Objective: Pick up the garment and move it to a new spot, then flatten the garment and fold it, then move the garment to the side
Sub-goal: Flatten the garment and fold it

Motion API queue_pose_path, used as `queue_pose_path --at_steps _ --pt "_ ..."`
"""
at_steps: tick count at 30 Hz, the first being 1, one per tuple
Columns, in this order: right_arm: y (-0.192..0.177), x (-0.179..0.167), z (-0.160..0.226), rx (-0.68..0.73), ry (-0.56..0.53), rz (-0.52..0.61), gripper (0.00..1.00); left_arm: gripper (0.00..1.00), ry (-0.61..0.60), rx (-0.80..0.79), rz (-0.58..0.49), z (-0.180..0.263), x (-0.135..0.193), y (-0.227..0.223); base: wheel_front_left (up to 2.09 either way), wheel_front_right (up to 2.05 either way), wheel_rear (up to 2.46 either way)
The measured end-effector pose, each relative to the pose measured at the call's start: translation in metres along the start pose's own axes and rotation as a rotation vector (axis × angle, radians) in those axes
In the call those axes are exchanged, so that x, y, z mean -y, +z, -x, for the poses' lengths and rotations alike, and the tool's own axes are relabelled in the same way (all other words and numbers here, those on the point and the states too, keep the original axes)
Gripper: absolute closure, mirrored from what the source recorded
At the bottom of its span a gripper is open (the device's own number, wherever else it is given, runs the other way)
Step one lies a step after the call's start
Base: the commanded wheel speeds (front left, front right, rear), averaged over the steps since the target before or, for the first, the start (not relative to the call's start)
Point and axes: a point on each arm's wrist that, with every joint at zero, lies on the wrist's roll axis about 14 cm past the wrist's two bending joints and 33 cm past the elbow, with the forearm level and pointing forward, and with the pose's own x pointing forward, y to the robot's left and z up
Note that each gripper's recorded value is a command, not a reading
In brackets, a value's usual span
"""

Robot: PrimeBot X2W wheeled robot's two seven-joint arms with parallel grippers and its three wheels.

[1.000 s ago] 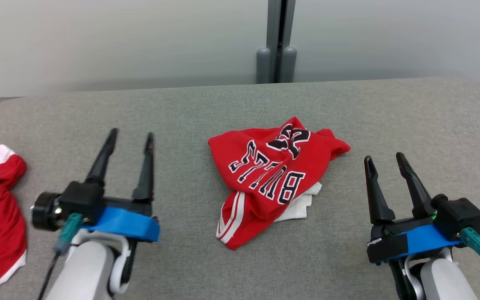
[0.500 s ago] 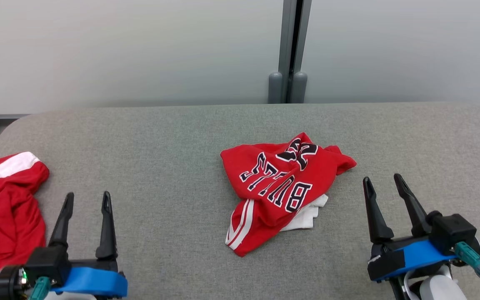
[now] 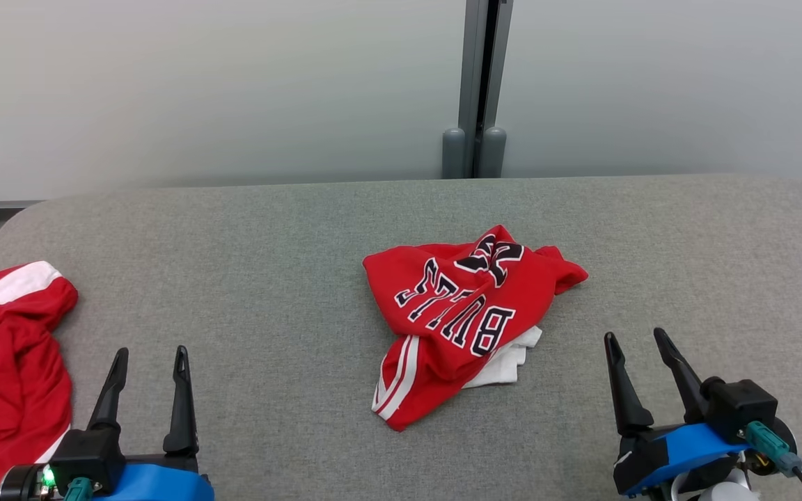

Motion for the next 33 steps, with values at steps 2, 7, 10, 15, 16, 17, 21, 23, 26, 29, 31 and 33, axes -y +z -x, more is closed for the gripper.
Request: queue_pose_path --at_steps 2,7,10,15,16,17,21,23,26,29,31,33 --pt "-0.003 0.001 0.001 -0.011 -0.004 -0.001 0.0 0.0 0.0 -0.004 -0.001 0.0 0.0 -0.001 0.0 0.0 0.0" --pt "-0.004 0.002 0.0 -0.013 -0.007 -0.001 0.0 0.0 -0.001 -0.008 -0.003 -0.002 0.0 -0.003 0.0 0.0 0.0" --pt "-0.004 0.002 0.0 -0.015 -0.007 0.001 0.0 0.0 0.001 -0.003 -0.003 -0.003 0.0 -0.001 0.0 0.0 0.0" --pt "-0.006 0.002 -0.001 -0.021 -0.005 0.001 0.0 0.0 0.003 -0.005 -0.005 -0.004 -0.002 -0.002 0.0 0.0 0.0" --pt "-0.007 0.002 -0.001 -0.023 -0.005 0.001 0.0 0.0 0.003 -0.005 -0.008 -0.004 -0.002 -0.002 0.0 0.0 0.0" --pt "-0.008 0.002 -0.002 -0.025 -0.004 0.001 0.0 0.0 0.004 -0.005 -0.006 -0.005 -0.002 -0.002 0.0 0.0 0.0" --pt "-0.012 -0.002 -0.004 -0.038 0.009 0.0 0.0 0.0 0.006 -0.006 -0.006 -0.006 -0.003 -0.003 0.0 0.0 0.0" --pt "-0.009 -0.008 -0.011 -0.03 0.027 0.004 0.0 0.0 0.01 -0.002 -0.005 -0.009 -0.003 -0.002 0.0 0.0 0.0" --pt "-0.005 -0.017 -0.022 -0.02 0.062 0.02 0.0 0.0 0.017 0.004 -0.002 -0.011 -0.004 0.0 0.0 0.0 0.0" --pt "-0.007 -0.024 -0.032 -0.03 0.087 0.039 0.0 0.0 0.026 0.011 0.004 -0.014 -0.006 0.002 0.0 0.0 0.0" --pt "-0.009 -0.027 -0.039 -0.04 0.098 0.049 0.0 0.0 0.034 0.013 0.004 -0.015 -0.008 0.002 0.0 0.0 0.0" --pt "-0.018 -0.028 -0.044 -0.071 0.105 0.059 0.0 0.0 0.039 0.01 0.006 -0.016 -0.009 0.002 0.0 0.0 0.0"
